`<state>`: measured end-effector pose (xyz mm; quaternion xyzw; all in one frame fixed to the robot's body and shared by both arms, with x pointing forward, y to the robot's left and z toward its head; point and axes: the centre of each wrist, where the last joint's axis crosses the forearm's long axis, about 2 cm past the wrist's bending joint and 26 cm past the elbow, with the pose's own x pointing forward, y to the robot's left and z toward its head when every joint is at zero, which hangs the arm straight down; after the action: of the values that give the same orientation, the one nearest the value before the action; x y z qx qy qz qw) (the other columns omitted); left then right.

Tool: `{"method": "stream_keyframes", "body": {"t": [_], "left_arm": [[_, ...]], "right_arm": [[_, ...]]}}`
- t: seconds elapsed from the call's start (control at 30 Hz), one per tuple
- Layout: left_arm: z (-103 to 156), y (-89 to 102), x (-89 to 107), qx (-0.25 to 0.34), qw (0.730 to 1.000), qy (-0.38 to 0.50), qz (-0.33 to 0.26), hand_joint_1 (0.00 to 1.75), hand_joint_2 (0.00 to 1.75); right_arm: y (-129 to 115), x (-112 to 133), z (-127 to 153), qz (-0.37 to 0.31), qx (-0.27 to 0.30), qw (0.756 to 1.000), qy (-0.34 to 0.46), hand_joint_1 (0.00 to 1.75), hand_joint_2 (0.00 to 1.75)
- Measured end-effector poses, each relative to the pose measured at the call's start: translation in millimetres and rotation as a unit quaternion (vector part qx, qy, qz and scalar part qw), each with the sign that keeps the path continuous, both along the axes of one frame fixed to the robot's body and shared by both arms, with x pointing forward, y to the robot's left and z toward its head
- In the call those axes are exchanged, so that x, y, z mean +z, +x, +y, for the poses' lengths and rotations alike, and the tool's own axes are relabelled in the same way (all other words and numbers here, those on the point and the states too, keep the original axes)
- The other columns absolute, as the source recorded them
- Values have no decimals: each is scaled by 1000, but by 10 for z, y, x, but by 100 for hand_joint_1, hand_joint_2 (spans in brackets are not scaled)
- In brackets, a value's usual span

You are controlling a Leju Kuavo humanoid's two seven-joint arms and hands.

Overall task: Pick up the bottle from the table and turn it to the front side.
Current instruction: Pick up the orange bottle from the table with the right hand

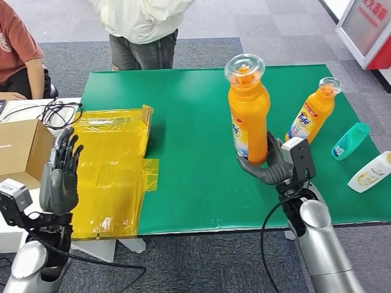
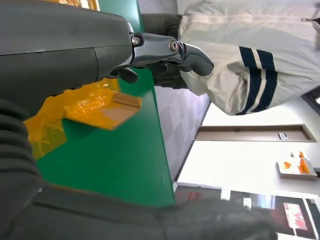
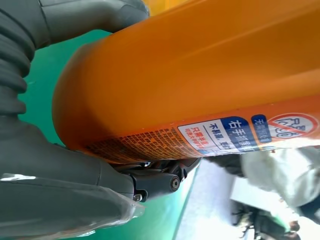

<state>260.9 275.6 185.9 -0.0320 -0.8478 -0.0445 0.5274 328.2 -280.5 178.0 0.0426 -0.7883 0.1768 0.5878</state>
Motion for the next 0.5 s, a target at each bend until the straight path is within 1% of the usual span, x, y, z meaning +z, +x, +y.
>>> {"method": "stream_keyframes", "body": {"t": [0.1,0.27,0.33,0.4,0.43,0.5], "left_arm": [[-62,94,47,-15,1000,-6,-7,0,175],[-67,103,53,-16,1000,-7,-8,0,175],[-159,250,108,-45,999,-17,-4,0,175],[-332,464,237,-92,995,-25,-2,0,175],[-401,527,298,-108,994,-24,-4,0,175],[-485,589,399,-124,992,-21,-8,0,175]], "right_arm": [[8,58,88,-13,19,1000,0,175,175],[10,63,95,-14,21,1000,0,175,175],[53,139,218,-27,38,999,-6,175,175],[120,247,402,-47,52,997,-15,175,175],[145,276,459,-53,52,997,-18,175,175],[170,280,515,-54,50,997,-21,175,175]]}}
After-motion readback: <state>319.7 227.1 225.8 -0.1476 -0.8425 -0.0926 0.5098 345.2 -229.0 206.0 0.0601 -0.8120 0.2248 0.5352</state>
